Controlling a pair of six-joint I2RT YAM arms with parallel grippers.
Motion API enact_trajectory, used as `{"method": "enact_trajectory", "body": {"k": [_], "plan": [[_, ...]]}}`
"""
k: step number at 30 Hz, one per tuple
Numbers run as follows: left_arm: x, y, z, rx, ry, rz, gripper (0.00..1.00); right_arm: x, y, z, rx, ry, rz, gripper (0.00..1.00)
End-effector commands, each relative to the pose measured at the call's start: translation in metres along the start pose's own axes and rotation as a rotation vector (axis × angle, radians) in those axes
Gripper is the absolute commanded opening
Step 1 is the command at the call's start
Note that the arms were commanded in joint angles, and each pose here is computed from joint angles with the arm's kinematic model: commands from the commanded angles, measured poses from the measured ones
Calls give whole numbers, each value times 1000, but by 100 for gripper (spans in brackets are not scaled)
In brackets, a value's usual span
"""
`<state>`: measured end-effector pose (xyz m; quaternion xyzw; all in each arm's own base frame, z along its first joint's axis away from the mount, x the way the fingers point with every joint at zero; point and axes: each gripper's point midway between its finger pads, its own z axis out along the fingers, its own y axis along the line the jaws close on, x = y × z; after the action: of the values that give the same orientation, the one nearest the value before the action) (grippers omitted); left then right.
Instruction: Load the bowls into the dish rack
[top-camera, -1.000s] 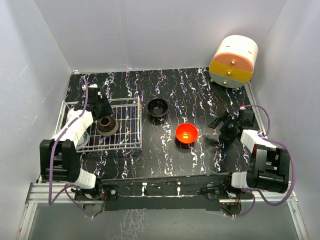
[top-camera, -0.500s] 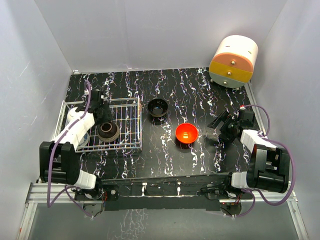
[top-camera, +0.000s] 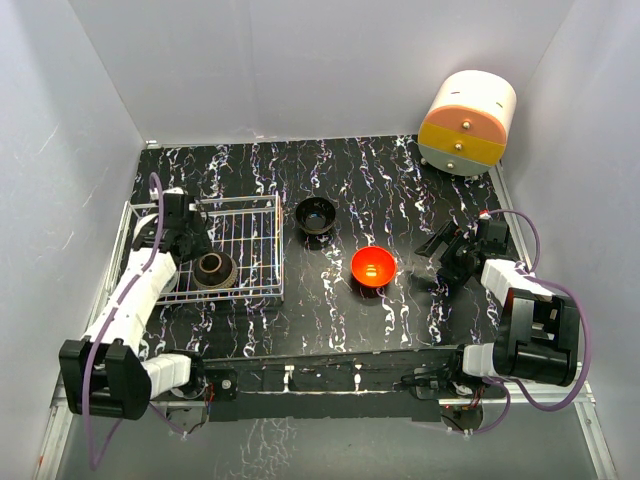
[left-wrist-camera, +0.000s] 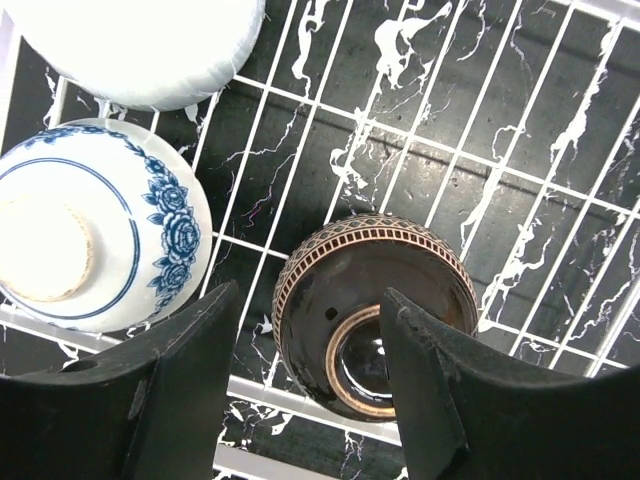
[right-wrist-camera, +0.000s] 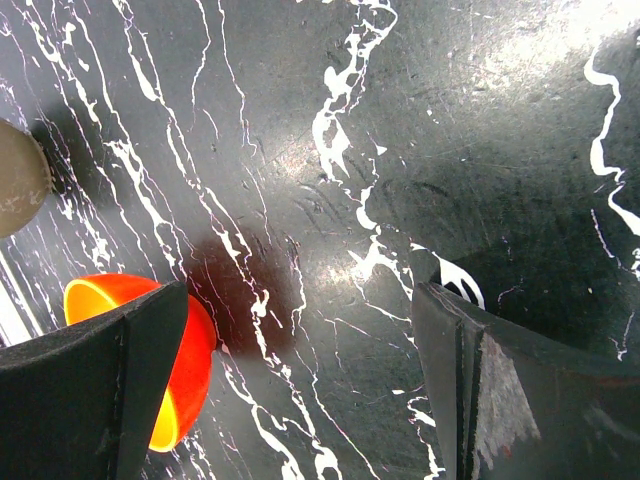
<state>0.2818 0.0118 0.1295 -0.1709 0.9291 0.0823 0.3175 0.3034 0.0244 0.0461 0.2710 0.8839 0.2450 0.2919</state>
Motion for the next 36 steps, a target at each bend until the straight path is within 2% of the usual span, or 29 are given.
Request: {"method": "enact_trajectory", "body": {"k": [1, 5, 12, 17, 23, 28, 36], "plan": [[-27, -3, -30, 54, -92, -19, 57, -10, 5, -2, -28, -48, -30, 98], [-37, -41, -42, 229, -94, 0, 57, -9, 5, -2, -24, -46, -30, 98], [-16, -88, -27, 221, -53, 142, 58, -9, 2, -3, -14, -50, -31, 98], [-10, -115, -15, 261, -54, 150, 58, -10, 2, -2, -12, -47, -32, 98], [-4, -115, -1, 225, -46, 114, 58, -9, 1, -2, -8, -47, -33, 98], [19, -105, 16, 158, 27, 129, 58, -9, 1, -1, -9, -46, -34, 98], [36, -91, 14, 126, 69, 135, 60, -8, 1, -1, -12, -43, -33, 98]]}}
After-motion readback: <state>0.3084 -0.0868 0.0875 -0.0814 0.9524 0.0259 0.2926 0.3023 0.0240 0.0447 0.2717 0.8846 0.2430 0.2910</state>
